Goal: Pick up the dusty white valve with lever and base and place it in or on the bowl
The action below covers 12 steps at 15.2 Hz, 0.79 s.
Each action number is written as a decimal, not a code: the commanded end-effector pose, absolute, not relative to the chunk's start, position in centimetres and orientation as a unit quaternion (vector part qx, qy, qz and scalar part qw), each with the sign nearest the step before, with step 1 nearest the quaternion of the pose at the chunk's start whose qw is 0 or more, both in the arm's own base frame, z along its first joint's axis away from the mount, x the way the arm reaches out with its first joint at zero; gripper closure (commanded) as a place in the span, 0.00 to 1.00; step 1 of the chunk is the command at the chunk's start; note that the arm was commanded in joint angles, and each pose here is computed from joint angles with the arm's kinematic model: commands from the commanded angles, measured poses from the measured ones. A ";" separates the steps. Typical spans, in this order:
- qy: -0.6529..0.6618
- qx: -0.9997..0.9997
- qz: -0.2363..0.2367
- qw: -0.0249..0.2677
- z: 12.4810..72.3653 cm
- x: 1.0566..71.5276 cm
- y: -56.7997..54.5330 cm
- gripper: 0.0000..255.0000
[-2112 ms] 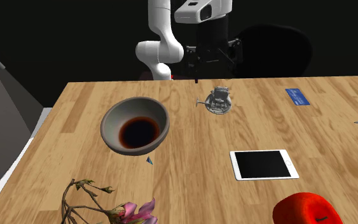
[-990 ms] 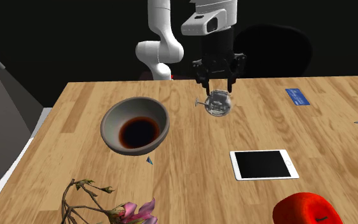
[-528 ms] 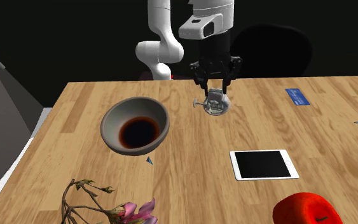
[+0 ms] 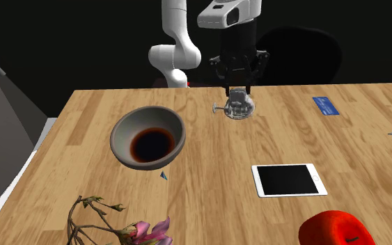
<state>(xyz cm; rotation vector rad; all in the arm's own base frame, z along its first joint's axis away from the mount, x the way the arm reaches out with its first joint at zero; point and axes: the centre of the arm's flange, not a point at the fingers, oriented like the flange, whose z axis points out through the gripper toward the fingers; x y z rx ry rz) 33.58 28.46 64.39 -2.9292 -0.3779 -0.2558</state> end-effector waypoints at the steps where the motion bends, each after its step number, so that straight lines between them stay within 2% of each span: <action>1: -0.127 -0.984 -0.086 0.088 65.5 33.6 28.4 1.00; 12: -0.127 -0.984 -0.086 0.088 71.3 33.6 28.4 1.00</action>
